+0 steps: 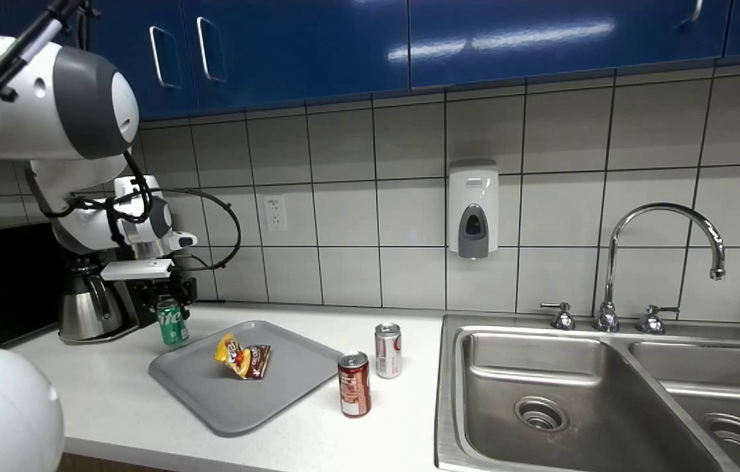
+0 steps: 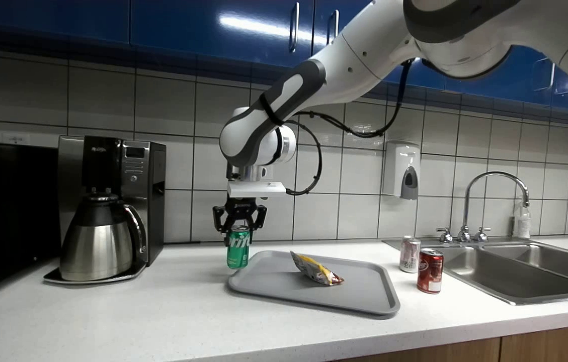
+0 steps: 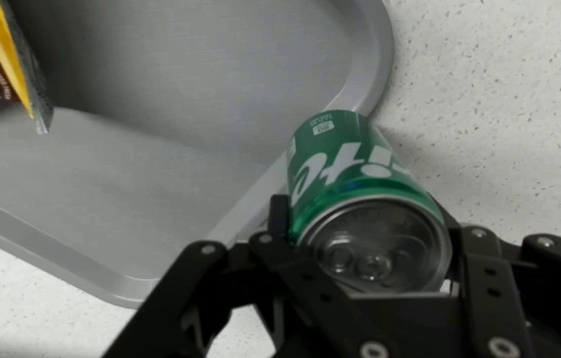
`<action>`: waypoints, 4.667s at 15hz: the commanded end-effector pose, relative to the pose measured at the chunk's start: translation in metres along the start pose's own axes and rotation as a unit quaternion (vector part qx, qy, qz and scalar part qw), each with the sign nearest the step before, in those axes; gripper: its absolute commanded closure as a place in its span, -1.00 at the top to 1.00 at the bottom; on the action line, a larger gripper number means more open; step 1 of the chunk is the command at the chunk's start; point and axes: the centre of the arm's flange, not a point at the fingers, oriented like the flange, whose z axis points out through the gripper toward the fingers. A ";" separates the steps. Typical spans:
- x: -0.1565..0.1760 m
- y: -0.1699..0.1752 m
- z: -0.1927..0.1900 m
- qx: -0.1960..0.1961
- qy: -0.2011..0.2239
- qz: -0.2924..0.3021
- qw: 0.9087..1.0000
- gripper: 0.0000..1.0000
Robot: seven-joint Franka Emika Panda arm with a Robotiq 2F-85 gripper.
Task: Remove the red, grey and green cans from the tray
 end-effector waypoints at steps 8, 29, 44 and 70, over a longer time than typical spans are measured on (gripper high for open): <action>0.054 -0.017 0.015 -0.011 -0.007 -0.043 0.999 -0.24; 0.062 -0.013 0.020 -0.009 -0.010 -0.056 0.998 1.00; 0.045 0.019 -0.015 -0.024 0.011 -0.042 0.999 1.00; -0.044 0.074 -0.043 -0.022 0.013 -0.030 0.999 1.00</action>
